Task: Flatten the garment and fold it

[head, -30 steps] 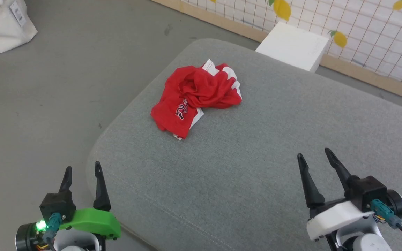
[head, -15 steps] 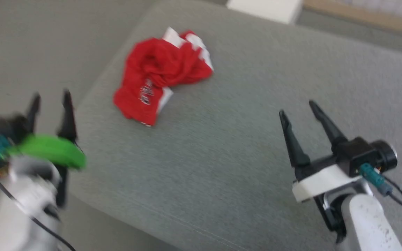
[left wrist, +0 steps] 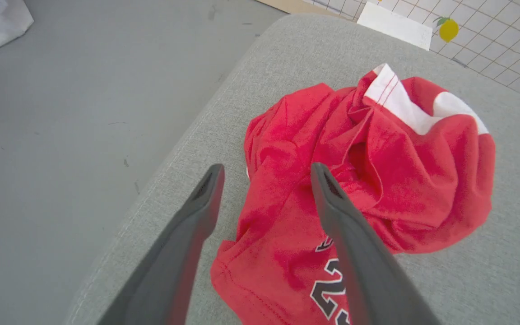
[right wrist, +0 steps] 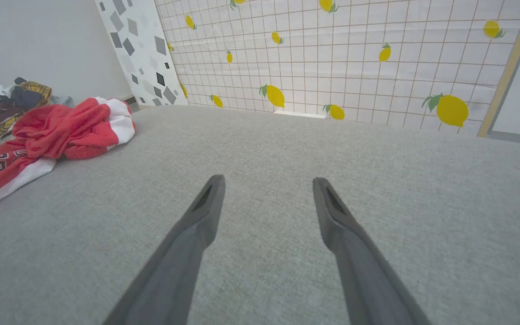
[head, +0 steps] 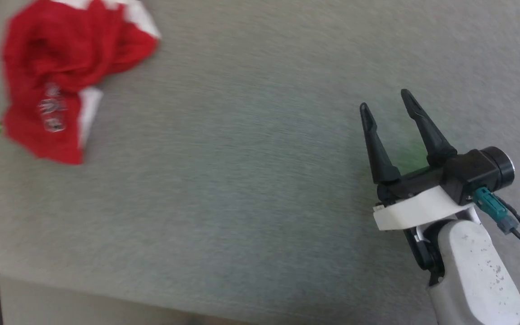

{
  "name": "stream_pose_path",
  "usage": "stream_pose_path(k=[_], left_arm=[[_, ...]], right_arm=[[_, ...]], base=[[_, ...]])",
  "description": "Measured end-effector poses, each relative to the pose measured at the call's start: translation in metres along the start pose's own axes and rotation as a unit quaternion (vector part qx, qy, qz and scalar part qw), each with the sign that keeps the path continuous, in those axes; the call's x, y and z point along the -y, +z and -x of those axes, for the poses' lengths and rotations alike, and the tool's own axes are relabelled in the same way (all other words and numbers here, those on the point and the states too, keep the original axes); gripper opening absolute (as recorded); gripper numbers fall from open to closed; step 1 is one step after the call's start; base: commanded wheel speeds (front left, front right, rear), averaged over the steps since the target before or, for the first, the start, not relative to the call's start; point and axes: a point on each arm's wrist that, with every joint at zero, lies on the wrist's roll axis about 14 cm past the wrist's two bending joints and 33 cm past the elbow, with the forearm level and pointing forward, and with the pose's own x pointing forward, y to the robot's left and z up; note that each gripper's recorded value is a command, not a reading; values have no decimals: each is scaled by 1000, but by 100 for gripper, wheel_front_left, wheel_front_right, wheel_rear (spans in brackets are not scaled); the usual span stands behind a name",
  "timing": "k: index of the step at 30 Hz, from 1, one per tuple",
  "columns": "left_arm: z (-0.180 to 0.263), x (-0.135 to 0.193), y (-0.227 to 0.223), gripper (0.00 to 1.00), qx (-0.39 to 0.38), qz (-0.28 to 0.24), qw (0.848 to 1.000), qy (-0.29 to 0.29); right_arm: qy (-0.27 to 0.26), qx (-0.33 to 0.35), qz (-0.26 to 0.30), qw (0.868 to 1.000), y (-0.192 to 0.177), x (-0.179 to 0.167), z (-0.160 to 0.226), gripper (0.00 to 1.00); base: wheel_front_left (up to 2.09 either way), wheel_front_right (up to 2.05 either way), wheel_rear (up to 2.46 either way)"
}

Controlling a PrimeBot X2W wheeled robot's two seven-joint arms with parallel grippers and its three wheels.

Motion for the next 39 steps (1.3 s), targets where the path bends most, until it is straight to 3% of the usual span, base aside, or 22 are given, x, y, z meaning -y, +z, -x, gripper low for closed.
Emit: stream_pose_path(k=[6, 10, 11, 13, 17, 19, 21, 25, 29, 35, 39], left_arm=[[-33, 12, -88, 100, -165, 27, 986, 24], [-40, 15, -107, 100, -207, 38, 977, 29], [-40, 16, -107, 87, -210, 40, 976, 27], [-38, 18, -103, 0, -201, 37, 979, 22], [-36, 26, -79, 0, -108, 19, 994, 4], [-32, 32, -48, 0, -13, -12, 1000, -1], [-24, 35, -10, 0, 79, -35, 996, -5], [7, 55, 64, 0, 232, -74, 969, -29], [59, 84, 128, 0, 348, -75, 931, -74], [141, 152, 184, 0, 450, -68, 873, -174], [192, 210, 195, 0, 480, -50, 839, -252]], right_arm=[[-52, -41, -4, 998, -32, 38, 20, 100], [-76, -53, -1, 996, -39, 54, 32, 100], [-80, -54, 0, 995, -38, 57, 34, 100], [-88, -54, 3, 995, -36, 61, 38, 100], [-101, -54, 5, 993, -30, 66, 49, 100], [-110, -55, 7, 992, -25, 68, 59, 100], [-116, -54, 8, 992, -20, 68, 67, 100], [-122, -44, 8, 992, -6, 64, 82, 100], [-123, -13, 7, 992, 22, 55, 94, 100], [-125, 23, 15, 992, 52, 44, 117, 100], [-136, 47, 22, 989, 70, 43, 135, 100]], base=[[0, 0, 0], [0, 0, 0], [0, 0, 0], [0, 0, 0], [0, 0, 0], [0, 0, 0], [0, 0, 0], [0, 0, 0], [0, 0, 0], [0, 0, 0], [0, 0, 0]])
